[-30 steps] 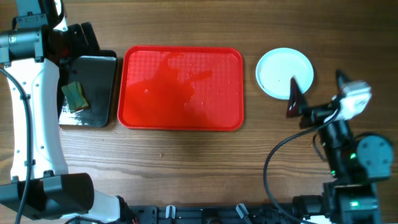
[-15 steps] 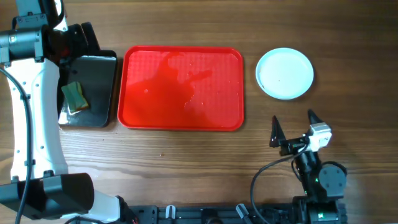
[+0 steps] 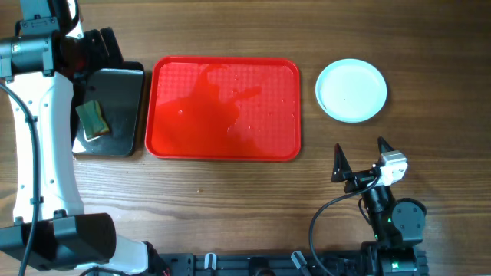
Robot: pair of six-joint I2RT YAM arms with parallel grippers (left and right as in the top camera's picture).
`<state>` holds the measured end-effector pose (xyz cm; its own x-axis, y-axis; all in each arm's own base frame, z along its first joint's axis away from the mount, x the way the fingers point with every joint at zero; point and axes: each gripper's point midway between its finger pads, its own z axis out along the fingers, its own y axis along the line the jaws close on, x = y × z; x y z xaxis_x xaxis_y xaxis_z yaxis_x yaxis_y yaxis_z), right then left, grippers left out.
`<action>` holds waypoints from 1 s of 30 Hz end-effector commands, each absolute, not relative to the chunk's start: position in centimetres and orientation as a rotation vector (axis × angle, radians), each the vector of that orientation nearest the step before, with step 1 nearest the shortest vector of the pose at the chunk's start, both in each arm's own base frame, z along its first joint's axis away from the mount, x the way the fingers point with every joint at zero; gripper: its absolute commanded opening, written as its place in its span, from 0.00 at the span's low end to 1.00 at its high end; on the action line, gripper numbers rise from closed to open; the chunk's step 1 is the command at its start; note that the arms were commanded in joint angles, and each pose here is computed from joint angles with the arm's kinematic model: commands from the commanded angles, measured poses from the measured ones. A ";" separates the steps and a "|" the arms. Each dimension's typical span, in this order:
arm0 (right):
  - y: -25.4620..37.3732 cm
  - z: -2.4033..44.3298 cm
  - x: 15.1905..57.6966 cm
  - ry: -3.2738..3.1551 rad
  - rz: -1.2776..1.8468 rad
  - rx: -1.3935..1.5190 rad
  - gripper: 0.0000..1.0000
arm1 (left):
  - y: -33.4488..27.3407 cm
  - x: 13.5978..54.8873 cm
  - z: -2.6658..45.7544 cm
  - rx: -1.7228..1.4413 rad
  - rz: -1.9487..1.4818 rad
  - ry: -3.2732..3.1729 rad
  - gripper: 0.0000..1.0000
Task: Clean dirty plates on tray and stack at the side
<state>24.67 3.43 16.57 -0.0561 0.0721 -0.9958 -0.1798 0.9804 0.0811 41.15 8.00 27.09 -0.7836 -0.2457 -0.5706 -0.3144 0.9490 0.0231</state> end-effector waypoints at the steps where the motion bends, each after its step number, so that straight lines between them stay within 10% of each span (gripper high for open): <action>1: 3.4 16.9 24.6 1.598 0.216 -0.074 0.99 | 8.1 41.3 27.0 -0.402 0.162 2.511 1.00; 21: 3.4 16.9 24.6 1.598 0.215 -0.074 1.00 | 1.5 42.6 28.5 -0.199 -0.068 2.338 1.00; 30: 3.4 16.9 24.6 1.598 0.216 -0.074 1.00 | -1.3 33.5 24.2 -0.090 -0.175 2.039 1.00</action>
<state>24.64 3.43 16.75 -0.0491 0.0754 -0.9959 -0.1802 0.9801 0.0830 37.03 -0.47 26.67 -0.5014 -0.1355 -0.8545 -0.0372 0.9901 -0.1352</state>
